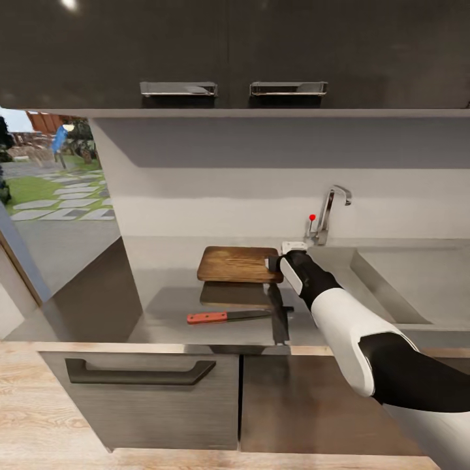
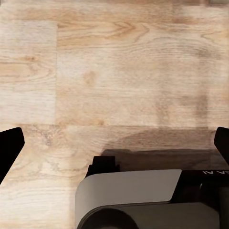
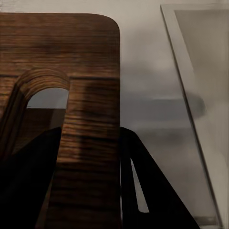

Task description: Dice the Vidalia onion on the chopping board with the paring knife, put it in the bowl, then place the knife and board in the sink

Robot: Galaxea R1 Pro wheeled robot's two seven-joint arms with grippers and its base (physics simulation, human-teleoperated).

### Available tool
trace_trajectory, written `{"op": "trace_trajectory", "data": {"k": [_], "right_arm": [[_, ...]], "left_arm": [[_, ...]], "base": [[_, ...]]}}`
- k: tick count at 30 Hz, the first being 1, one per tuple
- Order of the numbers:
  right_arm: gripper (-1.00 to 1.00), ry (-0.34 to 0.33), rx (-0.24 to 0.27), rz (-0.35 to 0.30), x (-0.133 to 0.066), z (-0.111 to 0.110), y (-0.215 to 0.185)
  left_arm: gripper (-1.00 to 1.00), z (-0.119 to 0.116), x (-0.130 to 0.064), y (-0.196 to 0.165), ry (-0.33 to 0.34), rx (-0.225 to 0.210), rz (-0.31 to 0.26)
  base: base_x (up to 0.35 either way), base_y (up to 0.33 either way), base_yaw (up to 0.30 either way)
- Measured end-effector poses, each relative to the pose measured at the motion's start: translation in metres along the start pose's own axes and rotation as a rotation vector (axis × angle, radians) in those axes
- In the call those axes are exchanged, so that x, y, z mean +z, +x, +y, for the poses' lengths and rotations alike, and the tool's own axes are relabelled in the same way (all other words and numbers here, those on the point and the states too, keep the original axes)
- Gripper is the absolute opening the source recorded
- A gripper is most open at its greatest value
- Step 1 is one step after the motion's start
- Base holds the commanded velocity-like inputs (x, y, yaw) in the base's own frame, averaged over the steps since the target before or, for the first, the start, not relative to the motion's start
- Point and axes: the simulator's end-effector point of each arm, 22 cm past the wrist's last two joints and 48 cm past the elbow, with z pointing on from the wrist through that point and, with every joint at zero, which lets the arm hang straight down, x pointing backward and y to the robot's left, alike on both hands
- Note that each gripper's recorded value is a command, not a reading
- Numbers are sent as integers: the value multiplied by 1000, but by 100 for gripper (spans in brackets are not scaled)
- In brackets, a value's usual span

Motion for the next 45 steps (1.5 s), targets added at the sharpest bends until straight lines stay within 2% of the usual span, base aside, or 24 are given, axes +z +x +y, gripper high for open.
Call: {"op": "trace_trajectory", "data": {"k": [10,22,45], "right_arm": [[-100,-30,-4,16,2,6,8],[-100,-34,-8,49,7,7,24],[-100,-52,-7,64,12,12,32]], "left_arm": [[100,-2,0,1,2,-1,1],[100,-1,0,1,1,-1,2],[100,-1,0,5,1,-1,12]], "base": [[0,0,0],[0,0,0],[0,0,0]]}}
